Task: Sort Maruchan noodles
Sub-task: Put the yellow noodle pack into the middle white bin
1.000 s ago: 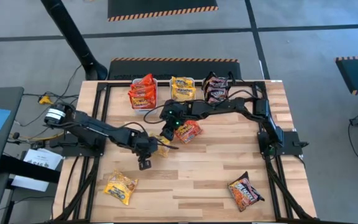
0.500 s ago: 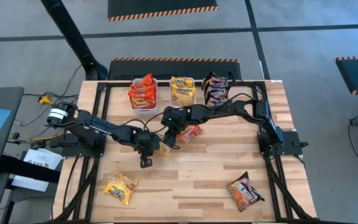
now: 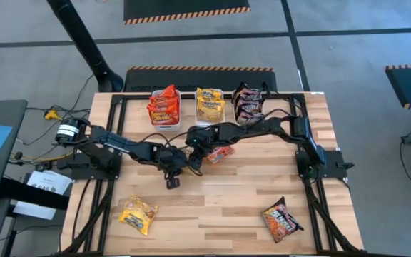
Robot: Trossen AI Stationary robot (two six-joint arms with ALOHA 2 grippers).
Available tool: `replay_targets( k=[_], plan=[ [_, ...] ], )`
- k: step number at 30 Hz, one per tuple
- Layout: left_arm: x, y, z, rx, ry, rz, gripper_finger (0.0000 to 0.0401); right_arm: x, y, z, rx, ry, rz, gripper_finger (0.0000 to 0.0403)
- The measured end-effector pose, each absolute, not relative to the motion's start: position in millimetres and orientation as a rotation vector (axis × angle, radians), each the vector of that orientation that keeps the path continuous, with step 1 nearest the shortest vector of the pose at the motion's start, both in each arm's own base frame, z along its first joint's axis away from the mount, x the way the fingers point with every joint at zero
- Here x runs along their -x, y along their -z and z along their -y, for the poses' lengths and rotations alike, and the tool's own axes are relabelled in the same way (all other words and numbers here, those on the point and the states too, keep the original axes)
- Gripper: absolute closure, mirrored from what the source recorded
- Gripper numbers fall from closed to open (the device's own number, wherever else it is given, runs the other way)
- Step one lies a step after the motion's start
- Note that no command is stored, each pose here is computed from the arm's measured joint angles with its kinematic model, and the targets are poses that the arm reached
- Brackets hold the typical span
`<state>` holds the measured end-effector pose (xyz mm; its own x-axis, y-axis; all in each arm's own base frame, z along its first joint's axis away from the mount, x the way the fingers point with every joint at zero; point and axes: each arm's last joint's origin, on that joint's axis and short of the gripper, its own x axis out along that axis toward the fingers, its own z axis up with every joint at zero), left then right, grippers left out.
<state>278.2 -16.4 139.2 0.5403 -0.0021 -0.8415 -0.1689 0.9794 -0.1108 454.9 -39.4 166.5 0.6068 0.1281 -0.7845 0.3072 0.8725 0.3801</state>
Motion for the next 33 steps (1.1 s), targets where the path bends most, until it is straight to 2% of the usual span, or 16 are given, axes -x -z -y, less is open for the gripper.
replay_targets(
  k=[11,15,22,30,33],
  plan=[
    [-276.3,-138.7,16.4,0.198,-0.082,-1.022,0.0401,-457.1,-154.3,40.2,-0.612,0.179,-0.943,0.0181],
    [-280.1,-140.0,16.6,0.201,-0.072,-0.974,0.0401,-452.4,-152.8,38.8,-0.639,0.235,-0.990,0.0207],
    [-281.7,-140.7,16.5,0.172,-0.061,-0.952,0.0401,-451.6,-152.0,35.8,-0.653,0.239,-1.003,0.0282],
    [-284.2,-142.5,16.9,0.151,-0.040,-0.921,0.0401,-451.5,-150.6,30.7,-0.706,0.232,-1.018,0.0299],
    [-284.4,-142.7,16.9,0.146,-0.039,-0.918,0.0401,-451.8,-150.7,29.2,-0.724,0.239,-1.015,0.0323]
  ],
)
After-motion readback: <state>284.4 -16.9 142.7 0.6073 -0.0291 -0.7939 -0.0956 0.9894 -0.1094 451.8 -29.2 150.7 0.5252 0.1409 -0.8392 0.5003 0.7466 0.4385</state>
